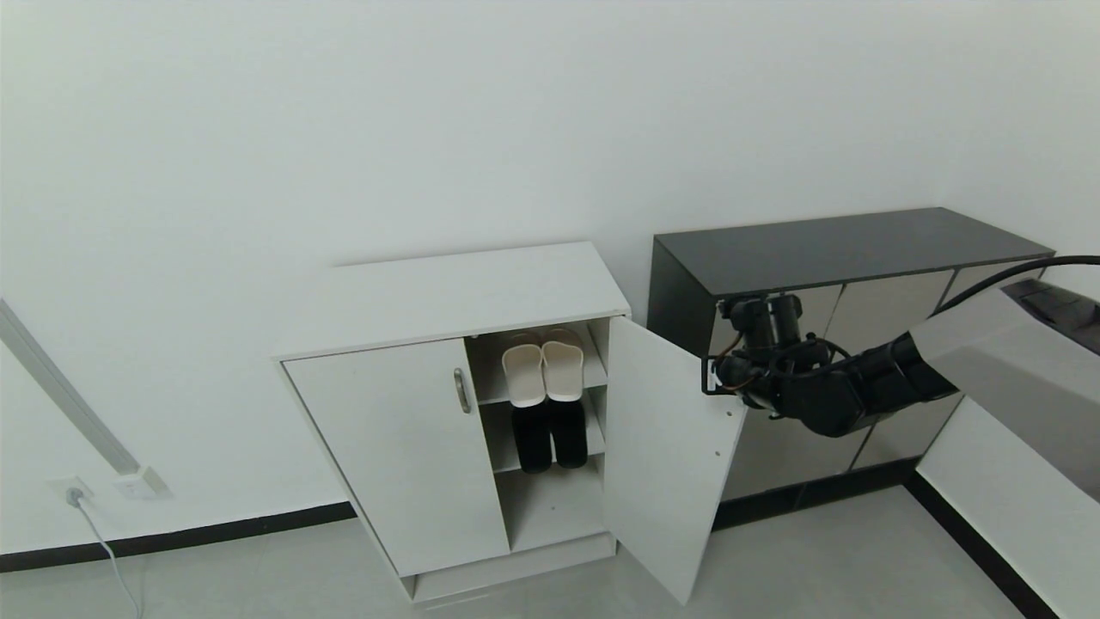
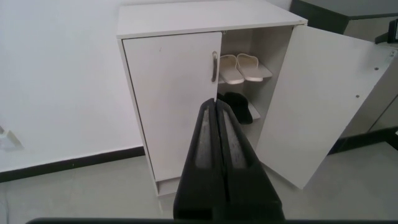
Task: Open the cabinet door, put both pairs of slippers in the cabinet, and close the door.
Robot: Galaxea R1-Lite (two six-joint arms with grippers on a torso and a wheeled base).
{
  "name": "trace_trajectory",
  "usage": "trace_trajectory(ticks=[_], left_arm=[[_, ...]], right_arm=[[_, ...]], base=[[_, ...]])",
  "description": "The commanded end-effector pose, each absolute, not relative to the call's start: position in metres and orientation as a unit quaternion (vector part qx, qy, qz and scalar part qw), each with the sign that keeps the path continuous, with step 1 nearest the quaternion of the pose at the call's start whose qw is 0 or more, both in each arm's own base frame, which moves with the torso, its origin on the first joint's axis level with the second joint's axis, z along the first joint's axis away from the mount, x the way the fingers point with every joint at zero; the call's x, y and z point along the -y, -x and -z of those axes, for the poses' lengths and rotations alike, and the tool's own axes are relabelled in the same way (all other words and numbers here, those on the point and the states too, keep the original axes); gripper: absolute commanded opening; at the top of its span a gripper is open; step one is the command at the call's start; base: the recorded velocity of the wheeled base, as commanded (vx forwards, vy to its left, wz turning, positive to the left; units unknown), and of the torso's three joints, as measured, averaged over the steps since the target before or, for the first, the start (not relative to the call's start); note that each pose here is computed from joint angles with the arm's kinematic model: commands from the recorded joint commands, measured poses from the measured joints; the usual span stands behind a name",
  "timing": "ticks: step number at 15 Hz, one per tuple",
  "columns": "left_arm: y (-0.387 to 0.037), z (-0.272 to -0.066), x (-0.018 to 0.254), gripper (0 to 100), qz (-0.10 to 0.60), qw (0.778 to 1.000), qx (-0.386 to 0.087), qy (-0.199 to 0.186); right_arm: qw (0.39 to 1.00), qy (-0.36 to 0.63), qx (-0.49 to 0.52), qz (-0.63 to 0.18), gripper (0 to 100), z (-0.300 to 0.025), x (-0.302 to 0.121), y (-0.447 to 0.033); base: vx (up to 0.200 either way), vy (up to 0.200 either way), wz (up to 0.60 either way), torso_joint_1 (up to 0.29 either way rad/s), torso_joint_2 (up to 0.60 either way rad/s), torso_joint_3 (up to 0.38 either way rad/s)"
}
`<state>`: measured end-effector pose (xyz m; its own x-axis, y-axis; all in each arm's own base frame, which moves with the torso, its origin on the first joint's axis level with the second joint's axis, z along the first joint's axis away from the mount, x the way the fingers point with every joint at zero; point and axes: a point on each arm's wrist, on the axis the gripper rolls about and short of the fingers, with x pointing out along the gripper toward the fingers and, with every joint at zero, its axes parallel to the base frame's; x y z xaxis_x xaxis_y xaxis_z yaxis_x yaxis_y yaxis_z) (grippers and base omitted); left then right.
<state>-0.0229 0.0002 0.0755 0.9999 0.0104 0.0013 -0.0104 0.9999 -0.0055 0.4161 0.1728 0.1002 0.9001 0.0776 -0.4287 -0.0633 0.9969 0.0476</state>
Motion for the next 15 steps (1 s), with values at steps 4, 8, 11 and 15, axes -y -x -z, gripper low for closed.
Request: trace_trajectory(ticks=[4,8,11,15], left_arm=[[0.023,-0.075,0.0,0,-0.005,1.0,0.0,0.003],[0.023,-0.075,0.0,0,-0.005,1.0,0.0,0.003],[0.023,-0.075,0.0,0,-0.005,1.0,0.0,0.003],[0.023,-0.075,0.0,0,-0.005,1.0,0.0,0.003]], right_arm=[[0.974,-0.014,-0.222,-0.039,0,-0.1,-0.176,-0.414],[0.971,-0.008,-0.225,-0.073,0,-0.105,-0.201,-0.39],[0.972,-0.009,-0.206,-0.109,0,-0.122,-0.22,-0.363],[0.971,-0.008,-0.205,-0.122,0,-0.128,-0.223,-0.348]], base=[[0.0,0.0,0.0,0.0,0.0,0.0],[0.0,0.0,0.0,0.0,0.0,0.0],[0.0,0.0,0.0,0.0,0.0,0.0],[0.0,0.0,0.0,0.0,0.0,0.0]])
